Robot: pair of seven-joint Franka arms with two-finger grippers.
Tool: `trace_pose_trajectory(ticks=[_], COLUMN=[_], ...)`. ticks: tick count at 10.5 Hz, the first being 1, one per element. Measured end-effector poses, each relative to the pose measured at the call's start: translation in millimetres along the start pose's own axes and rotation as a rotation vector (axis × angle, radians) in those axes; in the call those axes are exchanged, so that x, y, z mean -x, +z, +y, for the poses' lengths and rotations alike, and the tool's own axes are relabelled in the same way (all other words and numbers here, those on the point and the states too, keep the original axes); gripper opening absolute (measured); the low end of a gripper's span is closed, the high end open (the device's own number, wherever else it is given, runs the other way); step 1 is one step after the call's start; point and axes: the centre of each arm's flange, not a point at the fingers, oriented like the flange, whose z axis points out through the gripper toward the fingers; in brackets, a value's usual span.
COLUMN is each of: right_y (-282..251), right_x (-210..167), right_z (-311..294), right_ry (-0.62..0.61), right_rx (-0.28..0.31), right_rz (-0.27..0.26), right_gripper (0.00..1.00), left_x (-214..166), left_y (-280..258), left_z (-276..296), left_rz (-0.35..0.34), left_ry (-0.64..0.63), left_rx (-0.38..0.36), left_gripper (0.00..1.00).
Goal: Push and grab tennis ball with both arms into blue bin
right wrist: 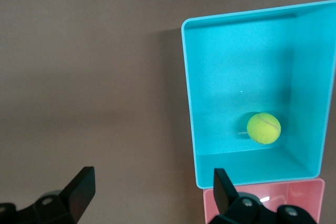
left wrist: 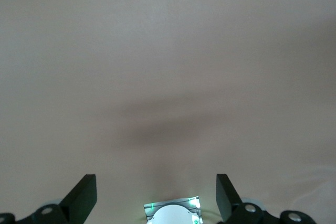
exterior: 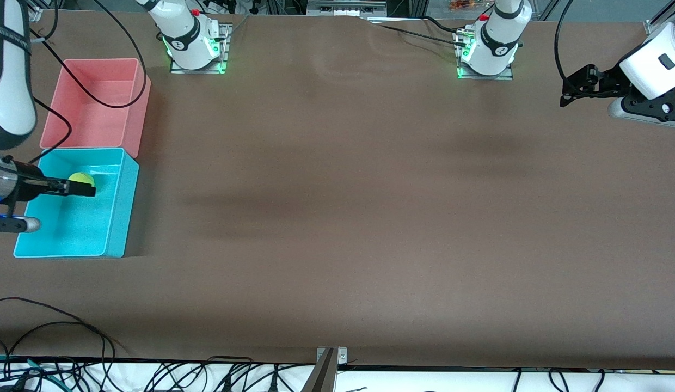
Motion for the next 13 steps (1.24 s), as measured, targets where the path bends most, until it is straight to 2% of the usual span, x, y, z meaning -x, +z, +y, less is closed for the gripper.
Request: trace_pose_trajectory(ticks=[3,6,10,11,13], right_y=[-41.6,-69.9,-86.8,-81.9,-65.9], right_x=[19.7,39.0,92.8,97.6,92.6], right_z=[2.0,-35.4,-54.9,-54.2,-54.4], right_ry=[0.064,0.143,0.180,0.203,0.225], right_rx=[0.012,0.009,-0.008,-0.028,-0.046], right_rz=[0.070,0.137,0.143,0.140,0.164], right_gripper=[1.00,1.00,1.00,1.00,1.00], left_x=[0.0,0.1,0.1,0.1,0.1], left_y=[-0.1,-0.1,-0.1,-0.2,-0.2], left_z=[0.8,0.4,0.5,0.5,0.4], left_rz=[0.000,-0.001,-0.001,-0.001,-0.001], left_ry=[0.001,0.001,0.001,0.001,0.001], left_rx=[0.000,0.000,0.000,0.000,0.000], left_gripper=[1.00,1.00,1.00,1.00,1.00])
